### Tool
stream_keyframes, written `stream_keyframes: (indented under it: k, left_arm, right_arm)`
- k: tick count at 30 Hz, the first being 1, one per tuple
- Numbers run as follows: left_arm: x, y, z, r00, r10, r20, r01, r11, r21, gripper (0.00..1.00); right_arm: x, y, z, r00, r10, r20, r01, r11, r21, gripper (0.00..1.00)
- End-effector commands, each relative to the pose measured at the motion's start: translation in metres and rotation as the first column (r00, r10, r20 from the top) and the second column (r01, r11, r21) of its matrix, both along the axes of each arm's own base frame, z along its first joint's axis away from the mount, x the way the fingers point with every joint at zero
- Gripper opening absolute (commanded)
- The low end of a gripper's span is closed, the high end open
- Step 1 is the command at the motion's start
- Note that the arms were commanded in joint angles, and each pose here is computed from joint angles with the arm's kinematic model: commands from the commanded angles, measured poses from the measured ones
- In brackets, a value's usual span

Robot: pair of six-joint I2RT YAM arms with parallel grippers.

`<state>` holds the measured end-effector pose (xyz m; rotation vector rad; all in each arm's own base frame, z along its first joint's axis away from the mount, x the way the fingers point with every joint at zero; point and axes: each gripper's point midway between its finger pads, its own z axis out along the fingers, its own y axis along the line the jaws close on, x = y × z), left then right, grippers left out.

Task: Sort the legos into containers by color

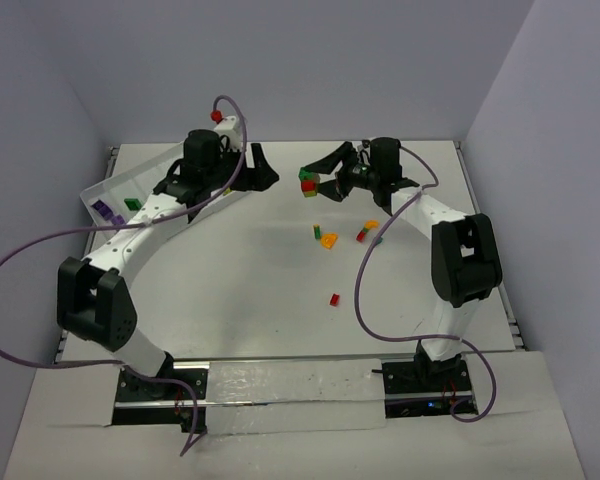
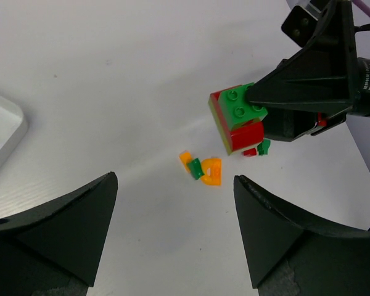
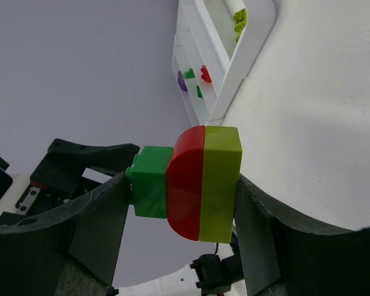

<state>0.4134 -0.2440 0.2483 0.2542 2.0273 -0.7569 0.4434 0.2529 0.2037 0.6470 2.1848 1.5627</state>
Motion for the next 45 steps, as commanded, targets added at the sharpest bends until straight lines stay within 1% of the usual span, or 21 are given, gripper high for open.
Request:
stream_keyframes:
  k: [1, 7, 15, 23, 35, 37, 39, 41, 42, 45]
  left_arm:
    - [0.015, -0.023, 0.027, 0.998, 0.031, 0.059, -0.028, 0.998, -0.048, 0.86]
    - [0.009, -0.05, 0.018, 0.998, 0.013, 0.061, -0.012, 1.0, -0.013, 0.89]
    - [0.009, -0.069, 0.01, 0.999, 0.006, 0.052, -0.005, 1.0, -0.015, 0.86]
    - [0.016, -0.076, 0.013, 0.998, 0.033, 0.056, -0.032, 0.999, -0.028, 0.84]
    - [0.026, -0.089, 0.008, 0.995, 0.078, 0.07, -0.077, 0.997, -0.011, 0.83]
    - [0.026, -0.09, 0.006, 0.995, 0.075, 0.066, -0.075, 0.997, -0.009, 0.81]
    - [0.031, -0.084, 0.003, 0.99, 0.124, 0.07, -0.125, 0.992, 0.006, 0.77]
    - [0.032, -0.083, 0.002, 0.989, 0.131, 0.068, -0.132, 0.991, 0.007, 0.74]
    - [0.032, -0.084, 0.0, 0.989, 0.133, 0.064, -0.134, 0.991, 0.007, 0.69]
    - [0.034, -0.084, 0.002, 0.988, 0.143, 0.065, -0.143, 0.99, 0.0, 0.6]
  right_arm:
    - [-0.002, 0.005, 0.039, 0.999, -0.007, 0.045, 0.002, 0.996, 0.094, 0.49]
    - [-0.007, 0.009, 0.035, 1.0, -0.007, -0.008, 0.008, 0.994, 0.112, 0.48]
    - [-0.01, 0.018, 0.04, 1.0, 0.012, -0.005, -0.011, 0.99, 0.141, 0.48]
    - [-0.011, 0.022, 0.037, 1.0, 0.022, -0.005, -0.021, 0.992, 0.128, 0.48]
    - [-0.013, 0.026, 0.039, 0.999, 0.03, -0.012, -0.028, 0.989, 0.146, 0.48]
    - [-0.014, 0.027, 0.04, 0.999, 0.033, -0.014, -0.03, 0.987, 0.155, 0.48]
    - [-0.015, 0.028, 0.041, 0.999, 0.036, -0.016, -0.033, 0.986, 0.162, 0.48]
    - [-0.016, 0.029, 0.042, 0.999, 0.037, -0.02, -0.033, 0.985, 0.167, 0.48]
    - [-0.017, 0.029, 0.042, 0.999, 0.04, -0.021, -0.036, 0.984, 0.172, 0.48]
    - [-0.018, 0.031, 0.042, 0.999, 0.045, -0.028, -0.039, 0.983, 0.179, 0.48]
